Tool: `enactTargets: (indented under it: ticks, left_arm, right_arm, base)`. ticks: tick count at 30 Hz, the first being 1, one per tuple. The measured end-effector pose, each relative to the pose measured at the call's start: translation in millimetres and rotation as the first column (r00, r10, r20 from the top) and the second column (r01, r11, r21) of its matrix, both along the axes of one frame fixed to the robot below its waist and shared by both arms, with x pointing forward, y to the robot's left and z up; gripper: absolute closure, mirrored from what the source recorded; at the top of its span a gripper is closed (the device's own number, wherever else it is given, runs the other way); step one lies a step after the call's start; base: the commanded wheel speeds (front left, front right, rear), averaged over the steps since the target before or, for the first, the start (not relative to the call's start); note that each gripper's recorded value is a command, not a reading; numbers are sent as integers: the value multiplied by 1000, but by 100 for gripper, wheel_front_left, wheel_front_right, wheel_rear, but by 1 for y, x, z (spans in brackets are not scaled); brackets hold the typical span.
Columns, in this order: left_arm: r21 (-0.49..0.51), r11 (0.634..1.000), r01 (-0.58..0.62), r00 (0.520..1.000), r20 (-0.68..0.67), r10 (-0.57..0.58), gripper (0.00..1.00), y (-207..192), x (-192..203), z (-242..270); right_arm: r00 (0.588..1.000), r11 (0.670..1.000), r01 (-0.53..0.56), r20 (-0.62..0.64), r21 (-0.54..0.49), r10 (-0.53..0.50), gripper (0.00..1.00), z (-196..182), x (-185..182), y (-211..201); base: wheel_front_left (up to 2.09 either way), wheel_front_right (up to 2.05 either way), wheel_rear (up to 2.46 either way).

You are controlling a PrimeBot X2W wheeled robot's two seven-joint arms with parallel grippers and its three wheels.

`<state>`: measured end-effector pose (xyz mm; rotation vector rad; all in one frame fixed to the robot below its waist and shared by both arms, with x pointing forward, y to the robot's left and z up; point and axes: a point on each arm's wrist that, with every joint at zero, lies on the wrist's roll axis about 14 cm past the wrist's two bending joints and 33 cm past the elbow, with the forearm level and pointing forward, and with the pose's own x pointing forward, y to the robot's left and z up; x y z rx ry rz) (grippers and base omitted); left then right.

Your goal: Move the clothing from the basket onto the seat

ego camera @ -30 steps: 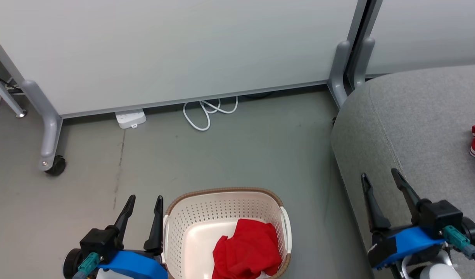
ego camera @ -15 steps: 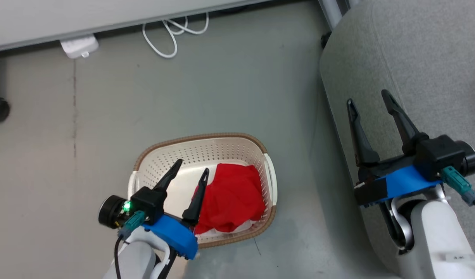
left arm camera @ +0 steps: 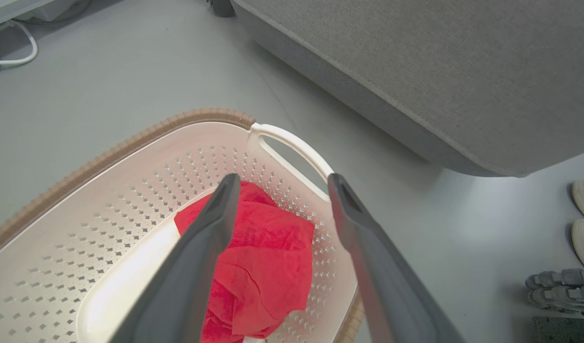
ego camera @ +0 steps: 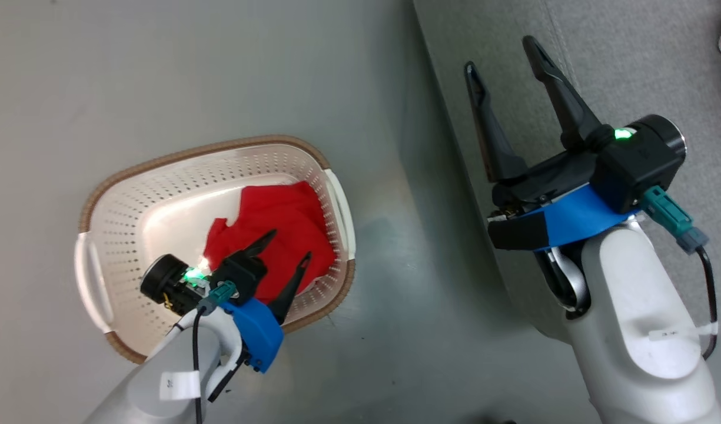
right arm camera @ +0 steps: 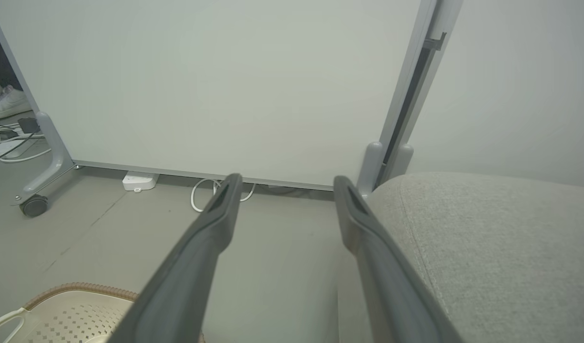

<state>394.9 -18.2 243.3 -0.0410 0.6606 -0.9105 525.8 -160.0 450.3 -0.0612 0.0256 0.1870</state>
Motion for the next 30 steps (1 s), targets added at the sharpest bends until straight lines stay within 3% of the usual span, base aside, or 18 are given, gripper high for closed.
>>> enactTargets:
  ticks: [10, 20, 30]
  left_arm:
    - [108, 991, 78, 975, -216, -54, 0, 3, -12, -88]
    - [178, 978, 112, 907, -420, -27, 0, -3, -30, -144]
    - [358, 927, 117, 845, -525, 96, 0, 22, -38, -169]
  right_arm:
    - [997, 999, 43, -60, 0, -43, 0, -34, 2, -29]
    - [983, 993, 117, -140, -16, -118, 0, -62, -10, -60]
    - [982, 990, 144, -124, -2, -143, 0, -58, -11, -67]
  base:
    - [0, 0, 0]
    - [0, 0, 0]
    - [0, 0, 0]
